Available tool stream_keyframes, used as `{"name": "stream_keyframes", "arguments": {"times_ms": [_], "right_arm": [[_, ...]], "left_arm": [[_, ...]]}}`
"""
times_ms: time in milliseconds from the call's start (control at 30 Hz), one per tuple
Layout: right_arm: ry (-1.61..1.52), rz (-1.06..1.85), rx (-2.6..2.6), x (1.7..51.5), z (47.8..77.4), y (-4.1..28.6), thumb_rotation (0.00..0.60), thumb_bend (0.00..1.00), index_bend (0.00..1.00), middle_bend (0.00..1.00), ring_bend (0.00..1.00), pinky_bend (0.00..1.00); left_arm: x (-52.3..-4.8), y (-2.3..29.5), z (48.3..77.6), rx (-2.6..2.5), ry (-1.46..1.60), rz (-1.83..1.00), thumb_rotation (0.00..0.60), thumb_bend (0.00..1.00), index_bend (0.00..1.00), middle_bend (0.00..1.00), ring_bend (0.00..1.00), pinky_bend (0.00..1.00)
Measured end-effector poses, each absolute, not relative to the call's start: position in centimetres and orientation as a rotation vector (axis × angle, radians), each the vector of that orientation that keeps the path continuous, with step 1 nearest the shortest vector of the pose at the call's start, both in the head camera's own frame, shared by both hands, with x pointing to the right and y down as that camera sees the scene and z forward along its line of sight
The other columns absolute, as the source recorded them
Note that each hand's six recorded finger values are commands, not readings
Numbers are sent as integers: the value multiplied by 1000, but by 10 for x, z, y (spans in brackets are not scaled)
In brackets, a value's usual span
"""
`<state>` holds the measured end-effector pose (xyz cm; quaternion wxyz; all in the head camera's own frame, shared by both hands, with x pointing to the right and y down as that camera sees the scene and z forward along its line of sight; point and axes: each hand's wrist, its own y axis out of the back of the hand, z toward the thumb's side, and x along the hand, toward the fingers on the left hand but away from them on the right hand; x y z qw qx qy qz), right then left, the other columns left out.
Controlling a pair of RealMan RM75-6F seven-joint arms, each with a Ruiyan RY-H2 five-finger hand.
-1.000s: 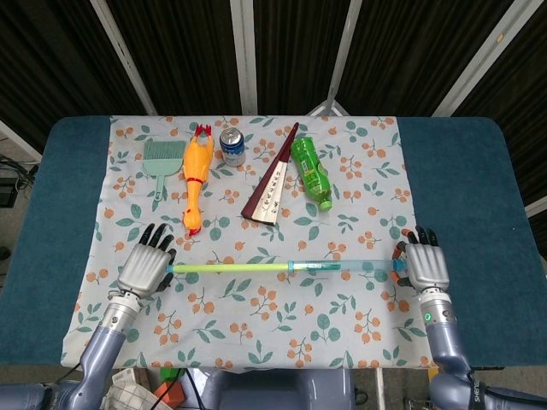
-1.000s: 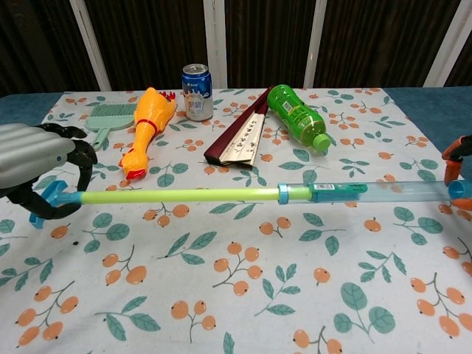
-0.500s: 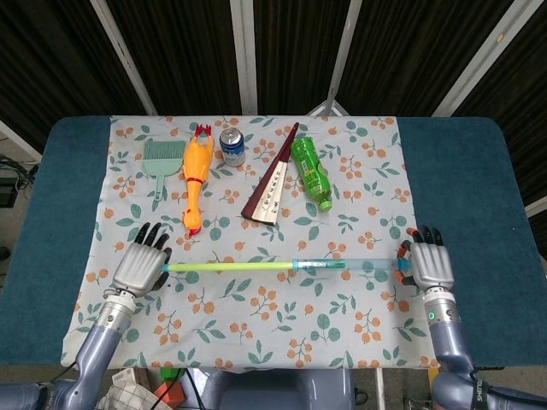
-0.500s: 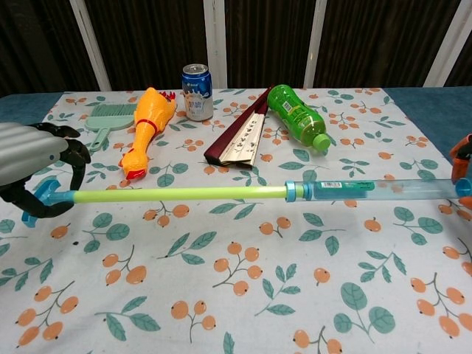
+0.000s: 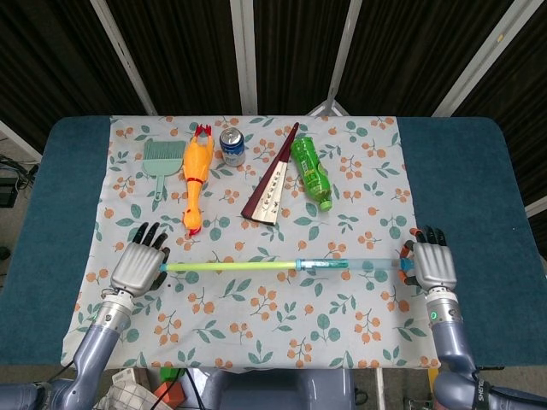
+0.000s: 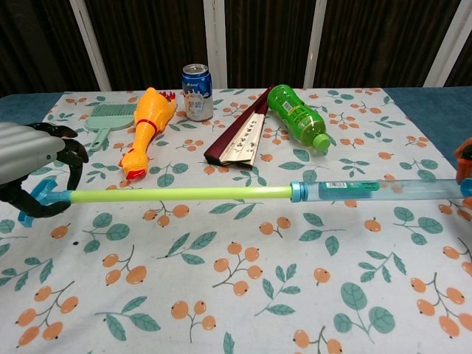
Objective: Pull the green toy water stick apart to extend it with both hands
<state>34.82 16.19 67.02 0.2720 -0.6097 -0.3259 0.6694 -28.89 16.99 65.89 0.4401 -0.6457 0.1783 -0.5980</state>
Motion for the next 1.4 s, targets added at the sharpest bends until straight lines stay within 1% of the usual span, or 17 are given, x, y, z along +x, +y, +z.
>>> {"name": "stream_keyframes", "arguments": {"times_ms": [67,100,133,167,233,300,500,733,933,1167,1300,1400], "right_arm": [[-868,1806,-1645,348,670,163,600,340,395,131,0,0],[-860,1810,-1648,348,671,164,600,341,289,89,0,0],[-853,1813,-1648,349,671,164,600,340,165,44,0,0],[-840,1817,-1649,349,671,165,600,340,84,19,0,0],[-820,1827,-1650,350,670,167,600,339,7,0,0,0],[-801,1839,-1651,350,669,168,600,340,0,0,0,0],[-786,1852,-1644,352,662,167,600,339,0,0,0,0],[-845,1807,-1660,352,647,167,600,340,0,0,0,0],[-932,1716,-1665,368,614,176,600,339,0,0,0,0],[-1019,1593,-1638,400,567,202,600,340,0,0,0,0],[-993,1554,-1567,420,551,216,600,340,0,0,0,0],[-985,1522,-1504,434,540,227,600,340,0,0,0,0]], "left_arm": [[-288,171,659,-1614,443,-1484,600,330,377,117,0,15],[-288,171,659,-1619,443,-1484,600,274,312,107,0,10],[-287,171,659,-1621,441,-1483,600,232,268,102,0,7],[-287,172,659,-1624,439,-1483,600,205,243,99,0,4],[-287,172,659,-1635,438,-1480,600,151,211,95,0,2],[-286,172,658,-1645,443,-1477,600,136,207,95,0,2],[-288,171,653,-1668,478,-1469,600,135,205,94,0,2],[-297,172,637,-1718,600,-1461,600,135,203,79,0,2],[-325,181,606,-1732,753,-1418,600,135,185,63,0,2],[-375,207,560,-1692,940,-1348,600,135,133,16,0,1],[-409,224,537,-1632,1022,-1312,600,135,84,0,0,0],[-433,235,529,-1573,1032,-1312,600,135,72,0,0,0]]}}
